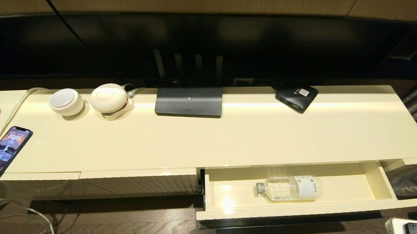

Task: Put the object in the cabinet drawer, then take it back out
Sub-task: Open the drawer

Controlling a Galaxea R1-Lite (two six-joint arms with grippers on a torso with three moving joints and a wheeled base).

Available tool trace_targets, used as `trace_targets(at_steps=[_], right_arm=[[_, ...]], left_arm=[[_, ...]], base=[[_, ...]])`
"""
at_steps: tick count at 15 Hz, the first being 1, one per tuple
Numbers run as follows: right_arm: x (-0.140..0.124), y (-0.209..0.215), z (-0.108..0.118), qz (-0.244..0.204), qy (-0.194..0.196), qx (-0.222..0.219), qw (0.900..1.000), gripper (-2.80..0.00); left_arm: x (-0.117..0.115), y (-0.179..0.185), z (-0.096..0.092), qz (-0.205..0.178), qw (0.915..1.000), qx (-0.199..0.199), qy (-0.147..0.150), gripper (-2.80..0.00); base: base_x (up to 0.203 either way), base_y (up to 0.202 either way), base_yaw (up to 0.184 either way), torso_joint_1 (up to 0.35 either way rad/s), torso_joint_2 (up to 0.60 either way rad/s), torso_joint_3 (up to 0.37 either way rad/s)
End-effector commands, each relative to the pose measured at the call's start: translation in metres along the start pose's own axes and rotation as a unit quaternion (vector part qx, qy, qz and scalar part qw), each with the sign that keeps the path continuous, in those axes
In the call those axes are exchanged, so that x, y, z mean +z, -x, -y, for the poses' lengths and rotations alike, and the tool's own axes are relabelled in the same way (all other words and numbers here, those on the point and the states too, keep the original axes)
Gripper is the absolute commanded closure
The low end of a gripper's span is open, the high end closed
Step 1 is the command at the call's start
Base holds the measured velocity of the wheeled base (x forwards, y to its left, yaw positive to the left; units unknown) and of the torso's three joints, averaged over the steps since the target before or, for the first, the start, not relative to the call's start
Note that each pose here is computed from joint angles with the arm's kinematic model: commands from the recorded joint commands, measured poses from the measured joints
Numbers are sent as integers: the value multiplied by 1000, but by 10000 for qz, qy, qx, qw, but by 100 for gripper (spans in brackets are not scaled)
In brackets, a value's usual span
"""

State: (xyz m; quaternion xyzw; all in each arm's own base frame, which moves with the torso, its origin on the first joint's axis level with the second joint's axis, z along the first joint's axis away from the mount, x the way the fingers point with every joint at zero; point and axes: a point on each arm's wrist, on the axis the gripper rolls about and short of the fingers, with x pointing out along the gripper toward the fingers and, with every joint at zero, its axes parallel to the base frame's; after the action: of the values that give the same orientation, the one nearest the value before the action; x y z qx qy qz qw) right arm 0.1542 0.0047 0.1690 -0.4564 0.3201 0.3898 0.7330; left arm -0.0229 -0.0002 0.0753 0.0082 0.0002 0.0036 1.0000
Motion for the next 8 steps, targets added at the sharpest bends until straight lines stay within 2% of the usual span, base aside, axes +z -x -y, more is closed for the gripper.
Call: trace_targets(at_steps=[1, 4, 6, 8], right_arm=[[7, -17, 17, -25, -462, 297, 9985, 0], [23, -35, 39, -245, -1329, 353, 9902, 0], [33, -46, 49, -345, -1694, 374, 9842, 0], [39, -50, 53, -386, -1857, 342, 9812, 0]], left_arm=[[-1, 0, 0, -21, 10000, 4, -2, 0], [-1, 0, 0, -21, 10000, 10, -2, 0], [-1, 0, 0, -21, 10000, 2, -2, 0], [-1, 0, 0, -21, 10000, 2, -2, 0]], base=[[0, 0, 0, 0, 0, 0], [0, 0, 0, 0, 0, 0], [0, 0, 0, 0, 0, 0], [0, 0, 0, 0, 0, 0]])
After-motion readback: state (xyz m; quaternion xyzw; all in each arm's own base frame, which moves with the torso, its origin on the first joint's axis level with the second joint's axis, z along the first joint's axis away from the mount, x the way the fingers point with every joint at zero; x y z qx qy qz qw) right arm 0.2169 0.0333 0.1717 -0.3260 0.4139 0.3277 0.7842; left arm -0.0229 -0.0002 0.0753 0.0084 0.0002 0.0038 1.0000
